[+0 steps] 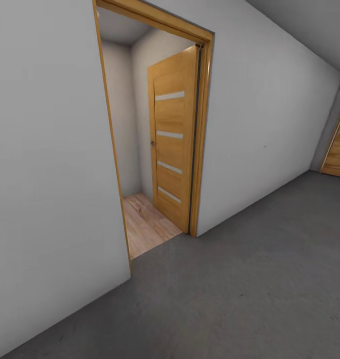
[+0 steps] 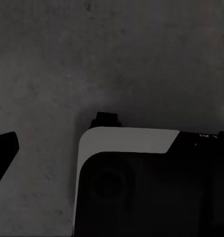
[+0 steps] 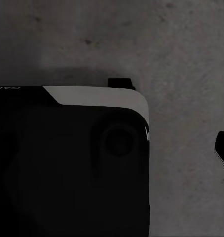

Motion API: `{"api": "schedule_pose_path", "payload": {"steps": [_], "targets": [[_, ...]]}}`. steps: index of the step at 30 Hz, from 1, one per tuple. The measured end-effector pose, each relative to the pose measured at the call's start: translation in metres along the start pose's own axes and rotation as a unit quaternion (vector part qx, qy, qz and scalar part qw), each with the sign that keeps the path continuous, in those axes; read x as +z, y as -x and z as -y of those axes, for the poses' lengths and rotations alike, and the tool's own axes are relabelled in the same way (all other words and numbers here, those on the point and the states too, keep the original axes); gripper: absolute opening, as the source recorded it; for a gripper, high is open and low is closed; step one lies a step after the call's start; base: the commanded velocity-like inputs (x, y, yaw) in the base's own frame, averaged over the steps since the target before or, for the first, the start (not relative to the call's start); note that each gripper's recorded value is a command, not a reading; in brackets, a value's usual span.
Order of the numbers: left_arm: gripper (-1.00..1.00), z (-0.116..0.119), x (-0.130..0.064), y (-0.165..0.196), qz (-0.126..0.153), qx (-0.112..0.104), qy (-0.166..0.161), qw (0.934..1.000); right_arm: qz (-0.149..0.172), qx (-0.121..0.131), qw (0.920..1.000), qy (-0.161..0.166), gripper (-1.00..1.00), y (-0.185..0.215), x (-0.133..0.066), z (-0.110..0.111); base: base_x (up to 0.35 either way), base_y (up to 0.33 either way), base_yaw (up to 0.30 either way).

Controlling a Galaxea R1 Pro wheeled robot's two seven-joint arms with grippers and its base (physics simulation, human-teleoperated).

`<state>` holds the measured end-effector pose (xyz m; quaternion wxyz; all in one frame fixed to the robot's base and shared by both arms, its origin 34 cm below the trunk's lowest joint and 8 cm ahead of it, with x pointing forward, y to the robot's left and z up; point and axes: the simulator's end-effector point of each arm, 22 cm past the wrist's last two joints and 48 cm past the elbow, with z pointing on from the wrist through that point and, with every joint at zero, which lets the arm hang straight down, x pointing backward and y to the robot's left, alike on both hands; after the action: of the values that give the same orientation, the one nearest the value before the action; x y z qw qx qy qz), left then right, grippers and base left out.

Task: Move the two storage containers from the living room to the garage. In the garage, place one container on the floor and stack the other container on top of it (either order is fine).

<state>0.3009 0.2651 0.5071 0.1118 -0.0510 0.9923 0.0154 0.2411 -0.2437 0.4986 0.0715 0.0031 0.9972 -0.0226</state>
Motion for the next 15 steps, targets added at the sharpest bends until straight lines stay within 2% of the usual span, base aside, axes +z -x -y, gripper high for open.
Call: {"api": "schedule_pose_path", "payload": {"steps": [7, 15], "targets": [[1.00, 0.0002, 0.0000, 0.0001, 0.000, 0.000, 0.000, 1.0000, 0.000, 0.000, 1.0000, 0.000, 1.00, 0.0000, 0.0000, 0.0000, 0.320, 0.000, -0.033], [1.00, -0.0001, 0.0000, -0.0001, 0.000, 0.000, 0.000, 1.0000, 0.000, 0.000, 1.0000, 0.000, 1.00, 0.0000, 0.0000, 0.0000, 0.321, 0.000, -0.225]]}}
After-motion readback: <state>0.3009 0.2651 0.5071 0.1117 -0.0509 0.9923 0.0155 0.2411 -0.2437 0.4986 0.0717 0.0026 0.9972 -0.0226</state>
